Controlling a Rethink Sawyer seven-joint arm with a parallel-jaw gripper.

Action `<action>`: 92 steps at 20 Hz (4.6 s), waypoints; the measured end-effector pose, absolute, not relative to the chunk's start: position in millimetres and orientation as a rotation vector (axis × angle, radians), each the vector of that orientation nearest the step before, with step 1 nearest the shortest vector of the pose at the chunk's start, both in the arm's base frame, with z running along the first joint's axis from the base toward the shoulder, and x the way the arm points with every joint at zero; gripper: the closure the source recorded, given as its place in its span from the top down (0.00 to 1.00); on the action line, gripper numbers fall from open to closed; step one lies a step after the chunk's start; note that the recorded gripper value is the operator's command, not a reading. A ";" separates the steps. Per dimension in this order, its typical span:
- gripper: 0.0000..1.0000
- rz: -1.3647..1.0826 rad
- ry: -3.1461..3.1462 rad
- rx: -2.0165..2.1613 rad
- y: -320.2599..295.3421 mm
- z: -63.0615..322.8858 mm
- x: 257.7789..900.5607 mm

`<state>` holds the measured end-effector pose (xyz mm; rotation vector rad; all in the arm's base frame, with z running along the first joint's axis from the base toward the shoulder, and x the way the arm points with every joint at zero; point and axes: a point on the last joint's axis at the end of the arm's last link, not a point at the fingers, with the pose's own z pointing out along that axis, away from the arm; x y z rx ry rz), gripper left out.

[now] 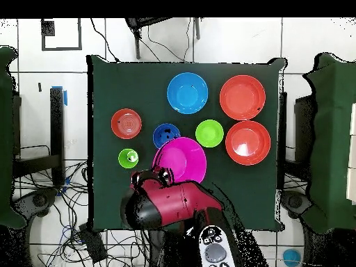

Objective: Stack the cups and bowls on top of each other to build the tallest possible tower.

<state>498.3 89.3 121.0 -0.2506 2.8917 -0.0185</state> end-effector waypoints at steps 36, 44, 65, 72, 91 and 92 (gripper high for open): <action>0.00 0.075 2.889 -0.167 137.7 163.6 711.7; 0.00 0.086 2.870 -0.167 141.7 170.9 723.2; 0.00 0.092 2.858 -0.057 73.9 170.5 739.5; 0.00 0.088 2.860 -0.044 54.0 163.2 740.5; 0.00 0.147 2.864 -0.049 52.4 163.9 764.0; 0.00 0.156 2.864 -0.044 50.2 167.0 767.0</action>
